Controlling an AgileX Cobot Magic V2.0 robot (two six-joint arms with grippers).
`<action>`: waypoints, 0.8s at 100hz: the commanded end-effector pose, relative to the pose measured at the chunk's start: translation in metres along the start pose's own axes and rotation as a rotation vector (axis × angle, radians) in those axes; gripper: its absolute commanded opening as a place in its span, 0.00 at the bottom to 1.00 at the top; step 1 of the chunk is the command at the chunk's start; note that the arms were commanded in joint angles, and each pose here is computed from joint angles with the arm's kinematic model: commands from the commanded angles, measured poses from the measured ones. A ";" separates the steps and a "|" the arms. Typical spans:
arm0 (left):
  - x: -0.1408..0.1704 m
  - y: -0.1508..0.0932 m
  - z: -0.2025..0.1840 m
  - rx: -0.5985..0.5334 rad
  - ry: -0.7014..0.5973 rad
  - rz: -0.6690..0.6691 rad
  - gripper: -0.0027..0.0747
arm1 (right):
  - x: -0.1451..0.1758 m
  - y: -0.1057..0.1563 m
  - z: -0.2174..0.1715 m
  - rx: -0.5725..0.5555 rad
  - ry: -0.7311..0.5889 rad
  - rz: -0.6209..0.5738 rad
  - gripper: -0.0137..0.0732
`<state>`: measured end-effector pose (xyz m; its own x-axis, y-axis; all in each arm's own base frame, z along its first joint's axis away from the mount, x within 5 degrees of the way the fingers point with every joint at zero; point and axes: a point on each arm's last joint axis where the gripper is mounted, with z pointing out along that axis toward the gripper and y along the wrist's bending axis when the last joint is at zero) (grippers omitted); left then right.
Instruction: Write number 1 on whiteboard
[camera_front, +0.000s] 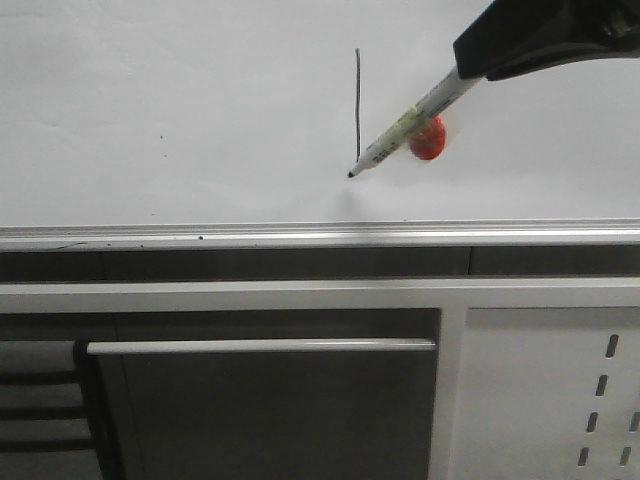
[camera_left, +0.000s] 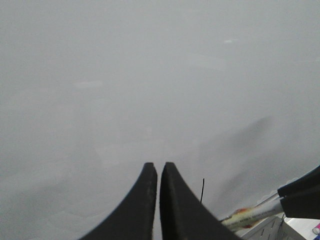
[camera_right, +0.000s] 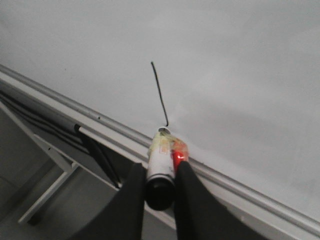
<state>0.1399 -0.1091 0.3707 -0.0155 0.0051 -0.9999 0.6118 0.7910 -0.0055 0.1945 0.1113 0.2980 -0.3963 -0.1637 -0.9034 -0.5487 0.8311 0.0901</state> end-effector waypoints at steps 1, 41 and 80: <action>-0.014 0.004 -0.004 -0.041 -0.071 -0.014 0.01 | -0.016 0.006 -0.017 -0.040 -0.055 -0.024 0.10; 0.002 -0.011 0.001 0.119 0.087 -0.006 0.19 | -0.066 0.034 -0.060 -0.267 -0.079 -0.119 0.10; 0.022 -0.035 0.015 0.307 0.214 0.142 0.54 | -0.111 0.048 -0.037 -0.478 0.096 -0.206 0.10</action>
<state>0.1323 -0.1385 0.3394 -0.1320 0.2465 -0.9601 0.8073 0.5888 0.0402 0.1831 0.1462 0.3981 -0.3347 -0.3912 -0.8573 -0.8725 0.4722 0.1252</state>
